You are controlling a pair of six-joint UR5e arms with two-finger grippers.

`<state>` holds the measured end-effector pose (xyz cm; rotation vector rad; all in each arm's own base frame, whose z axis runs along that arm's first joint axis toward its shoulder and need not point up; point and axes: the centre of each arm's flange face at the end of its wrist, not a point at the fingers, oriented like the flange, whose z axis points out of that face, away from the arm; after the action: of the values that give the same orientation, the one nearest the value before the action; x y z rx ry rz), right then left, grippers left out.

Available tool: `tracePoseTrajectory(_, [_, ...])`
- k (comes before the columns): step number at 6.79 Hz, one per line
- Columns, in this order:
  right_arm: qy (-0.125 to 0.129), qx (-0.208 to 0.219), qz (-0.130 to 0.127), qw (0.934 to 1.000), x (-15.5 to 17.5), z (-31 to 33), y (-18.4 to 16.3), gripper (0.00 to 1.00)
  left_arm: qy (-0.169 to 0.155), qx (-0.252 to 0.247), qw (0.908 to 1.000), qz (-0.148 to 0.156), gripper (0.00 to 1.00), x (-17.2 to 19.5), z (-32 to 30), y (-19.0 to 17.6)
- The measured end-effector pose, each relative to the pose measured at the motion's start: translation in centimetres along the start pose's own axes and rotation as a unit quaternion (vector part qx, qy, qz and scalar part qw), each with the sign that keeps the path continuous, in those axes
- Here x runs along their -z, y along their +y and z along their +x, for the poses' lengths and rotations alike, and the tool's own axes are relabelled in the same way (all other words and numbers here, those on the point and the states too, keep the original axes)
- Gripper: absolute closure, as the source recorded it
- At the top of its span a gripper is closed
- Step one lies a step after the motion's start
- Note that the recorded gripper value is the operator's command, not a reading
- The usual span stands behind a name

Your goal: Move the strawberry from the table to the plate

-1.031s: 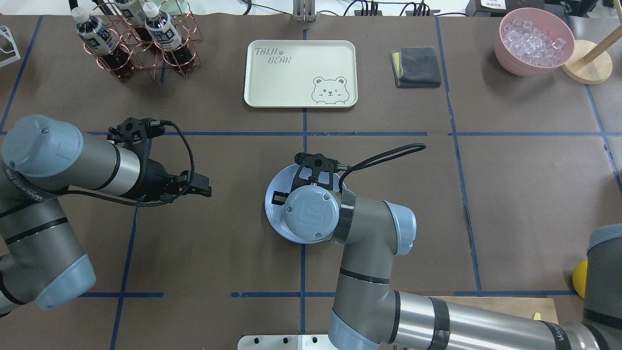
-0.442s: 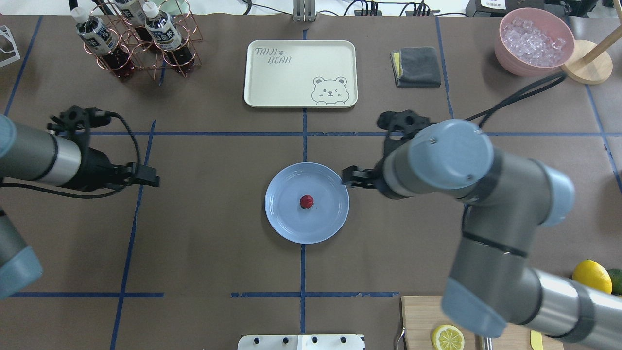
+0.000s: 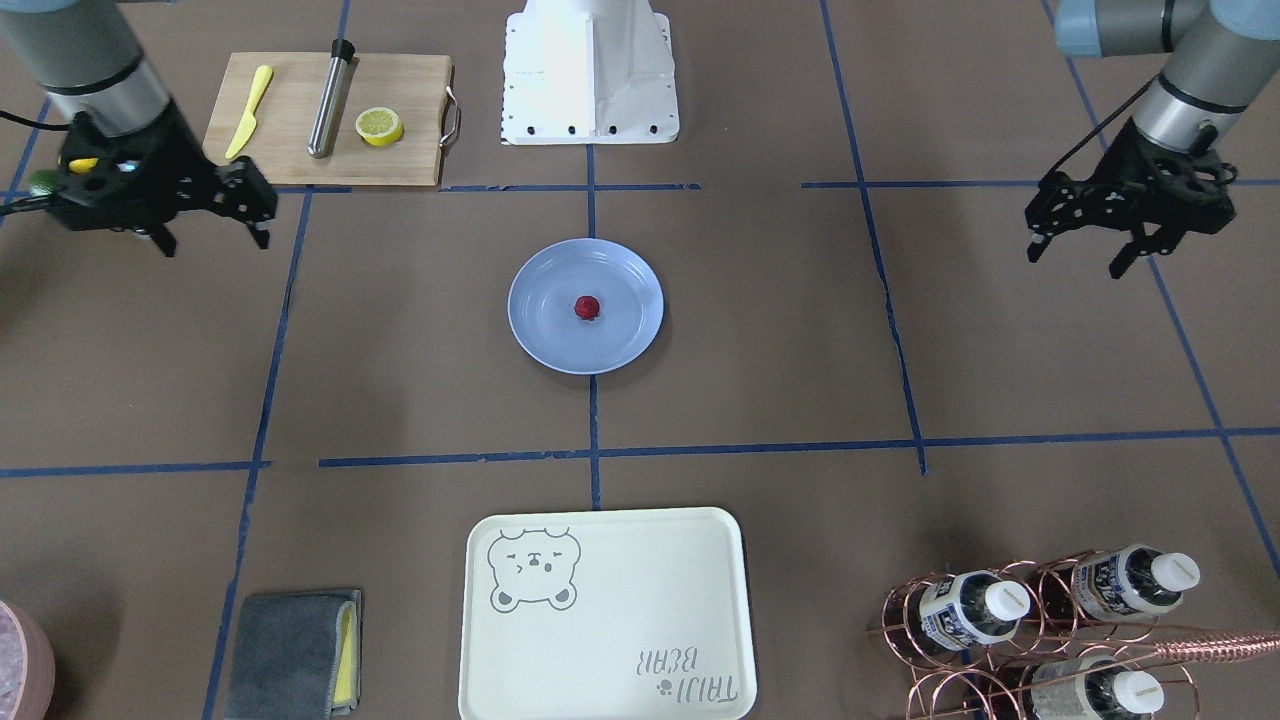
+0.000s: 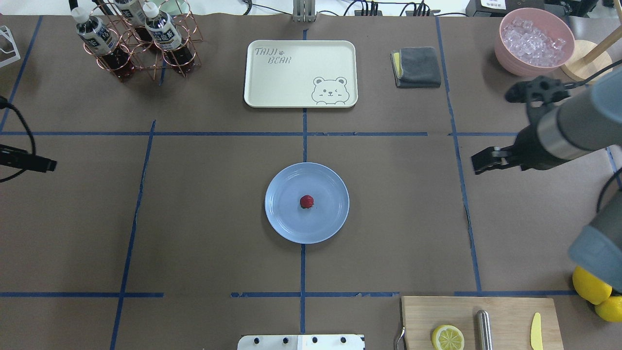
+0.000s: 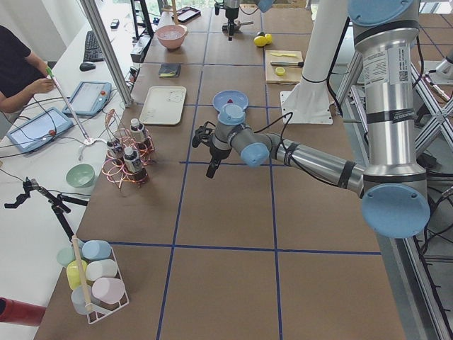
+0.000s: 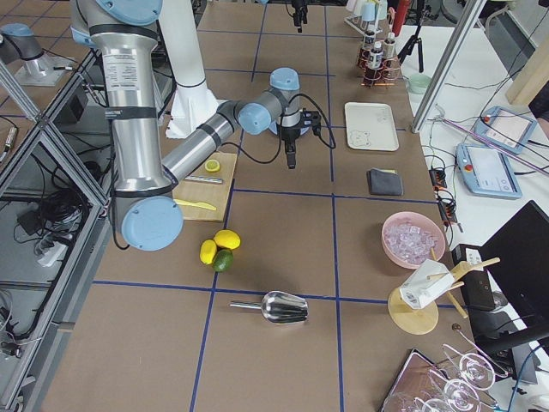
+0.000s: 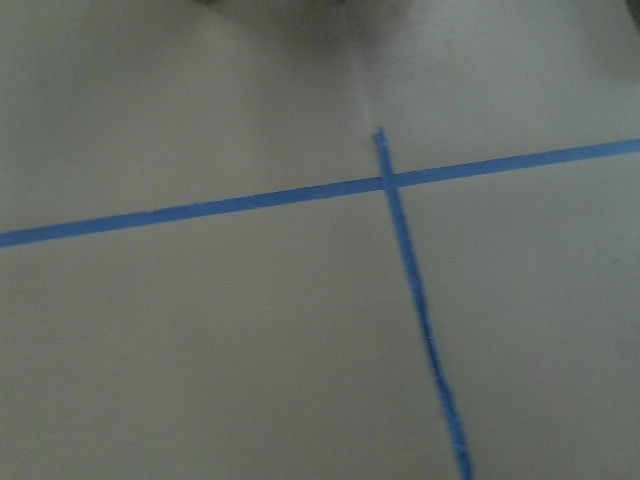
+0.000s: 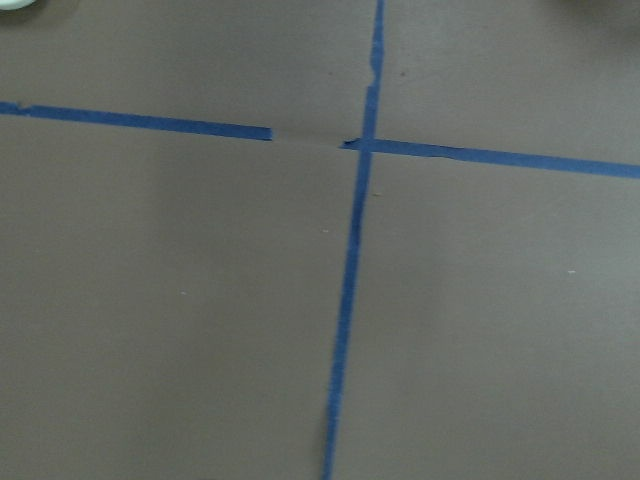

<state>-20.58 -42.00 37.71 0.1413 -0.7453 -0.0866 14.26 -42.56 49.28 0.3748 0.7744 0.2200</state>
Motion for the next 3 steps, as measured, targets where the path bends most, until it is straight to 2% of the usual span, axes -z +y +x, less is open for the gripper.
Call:
tracePoseTrajectory(1, [0.003, 0.028, -0.012, 0.9995, 1.2, 8.2, -0.1, 0.0, -0.001, -0.034, 0.9994, -0.004, 0.0, 1.4, -5.8, 0.9])
tracePoseTrajectory(3, [-0.018, 0.055, -0.017, 0.9982, 2.9, 21.5, 0.4, 0.0, -0.017, -0.075, 0.997, -0.004, 0.0, 4.3, -14.8, 2.6])
